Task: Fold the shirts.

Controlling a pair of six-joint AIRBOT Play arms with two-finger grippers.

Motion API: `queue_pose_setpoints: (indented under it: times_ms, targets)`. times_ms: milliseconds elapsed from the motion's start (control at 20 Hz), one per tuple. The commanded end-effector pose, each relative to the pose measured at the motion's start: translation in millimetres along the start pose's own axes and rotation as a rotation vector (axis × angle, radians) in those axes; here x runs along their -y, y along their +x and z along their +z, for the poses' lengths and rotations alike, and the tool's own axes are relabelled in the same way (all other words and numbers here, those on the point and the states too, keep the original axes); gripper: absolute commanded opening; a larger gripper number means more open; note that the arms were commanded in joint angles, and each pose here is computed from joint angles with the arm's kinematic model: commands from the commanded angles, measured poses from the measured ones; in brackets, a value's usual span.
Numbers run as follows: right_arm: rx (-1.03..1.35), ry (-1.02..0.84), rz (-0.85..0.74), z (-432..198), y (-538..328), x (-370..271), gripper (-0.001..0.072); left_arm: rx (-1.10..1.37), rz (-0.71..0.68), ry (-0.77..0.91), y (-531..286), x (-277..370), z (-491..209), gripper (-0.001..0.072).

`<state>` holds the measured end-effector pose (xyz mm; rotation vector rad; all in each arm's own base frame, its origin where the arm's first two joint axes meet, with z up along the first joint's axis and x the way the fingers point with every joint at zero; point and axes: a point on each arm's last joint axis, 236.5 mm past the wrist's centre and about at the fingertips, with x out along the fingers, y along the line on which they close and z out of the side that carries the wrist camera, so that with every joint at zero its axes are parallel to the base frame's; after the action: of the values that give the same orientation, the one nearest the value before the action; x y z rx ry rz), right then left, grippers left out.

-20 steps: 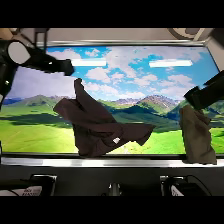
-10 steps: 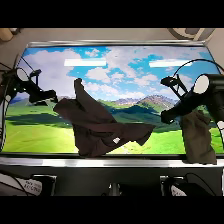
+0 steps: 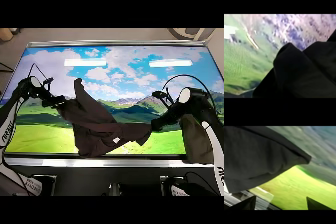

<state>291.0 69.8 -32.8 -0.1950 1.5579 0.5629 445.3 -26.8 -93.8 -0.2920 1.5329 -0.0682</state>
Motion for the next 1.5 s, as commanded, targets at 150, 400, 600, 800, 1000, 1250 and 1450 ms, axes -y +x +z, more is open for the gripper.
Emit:
queue_pose_setpoints:
  times_ms: [150, 400, 600, 800, 1000, 1250, 1450]
  targets:
    - [0.119, 0.105, 0.176, 18.3, 46.8, -32.4, 0.0714, 0.076, -0.011, 0.062, -30.7, 11.0, 7.4, 0.0026]
    - [0.151, 0.178, 0.309, 40.5, 68.7, -48.2, 0.0537, 0.148, -0.019, 0.142, -63.0, 38.0, 7.0, 0.0026]
    - [0.329, 0.045, 0.223, 80.1, 19.6, -33.5, 0.0026, 0.375, -0.039, 0.198, -135.5, 67.2, 26.0, 0.0026]
    - [0.734, -0.216, -0.299, 125.5, -209.9, 3.6, 0.0026, 0.981, -0.095, 0.292, -376.3, 116.0, 24.2, 0.0025]
    - [1.309, -0.317, -0.813, 39.6, -493.8, -63.8, 0.0026, 1.543, -0.199, 0.325, -600.1, 140.4, -108.2, 0.0025]
    - [1.536, -0.315, -0.894, -50.4, -556.6, -122.4, 0.0026, 1.710, -0.293, 0.322, -655.9, 139.6, -223.8, 0.0025]
    - [1.534, -0.307, -0.929, -58.0, -559.8, -120.6, 0.0026, 1.575, -0.188, 0.302, -621.0, 123.7, -214.5, 0.0025]
